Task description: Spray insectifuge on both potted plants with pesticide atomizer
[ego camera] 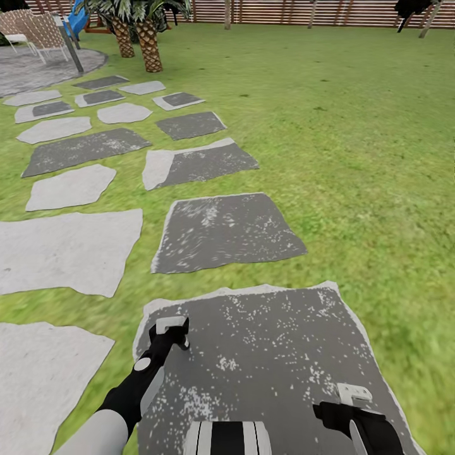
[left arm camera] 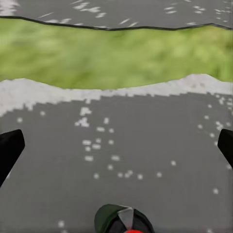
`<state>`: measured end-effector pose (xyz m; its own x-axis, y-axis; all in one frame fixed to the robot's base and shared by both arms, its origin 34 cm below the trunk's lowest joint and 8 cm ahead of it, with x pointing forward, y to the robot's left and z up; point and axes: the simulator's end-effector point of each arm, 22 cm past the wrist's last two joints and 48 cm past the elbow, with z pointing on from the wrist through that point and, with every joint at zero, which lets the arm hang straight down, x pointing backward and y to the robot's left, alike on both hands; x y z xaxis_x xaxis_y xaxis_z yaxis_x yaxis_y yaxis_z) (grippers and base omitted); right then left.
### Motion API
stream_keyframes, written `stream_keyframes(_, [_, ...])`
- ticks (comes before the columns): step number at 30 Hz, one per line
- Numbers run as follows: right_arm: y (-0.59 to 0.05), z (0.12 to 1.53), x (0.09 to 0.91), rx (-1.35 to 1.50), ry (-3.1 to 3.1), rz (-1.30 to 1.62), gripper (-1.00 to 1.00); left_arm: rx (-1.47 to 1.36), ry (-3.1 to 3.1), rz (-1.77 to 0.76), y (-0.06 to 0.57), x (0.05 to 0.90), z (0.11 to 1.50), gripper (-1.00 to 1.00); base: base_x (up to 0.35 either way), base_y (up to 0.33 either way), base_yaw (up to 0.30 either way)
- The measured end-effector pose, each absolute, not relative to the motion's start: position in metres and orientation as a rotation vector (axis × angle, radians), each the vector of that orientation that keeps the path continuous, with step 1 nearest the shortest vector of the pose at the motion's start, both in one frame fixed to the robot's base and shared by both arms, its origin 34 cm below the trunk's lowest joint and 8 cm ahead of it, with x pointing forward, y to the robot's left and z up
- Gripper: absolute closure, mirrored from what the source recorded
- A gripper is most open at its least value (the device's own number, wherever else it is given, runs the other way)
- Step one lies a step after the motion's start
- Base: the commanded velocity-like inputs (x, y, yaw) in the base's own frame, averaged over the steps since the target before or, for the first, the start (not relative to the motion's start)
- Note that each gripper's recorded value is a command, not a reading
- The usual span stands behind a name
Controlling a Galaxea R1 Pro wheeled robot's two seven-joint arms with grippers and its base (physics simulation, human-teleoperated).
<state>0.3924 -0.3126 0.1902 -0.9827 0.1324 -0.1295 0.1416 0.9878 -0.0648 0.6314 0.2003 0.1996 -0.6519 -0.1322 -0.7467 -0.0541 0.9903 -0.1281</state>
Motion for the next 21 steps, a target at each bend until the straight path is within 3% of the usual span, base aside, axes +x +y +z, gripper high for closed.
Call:
stream_keyframes(13, [-0.3127,0.1902,0.3928,0.208,3.006,-0.112,-1.00,-0.129,2.283,-0.118,0.2002,0.6304,0.1989,-1.00,-0.001,0.000,0.000])
stream_keyframes(21, [-0.3128,0.1902,0.3926,0.209,3.007,-0.112,-1.00,-0.131,2.260,-0.116,0.2011,0.6334,0.2026,-1.00,-0.096,0.000,0.000])
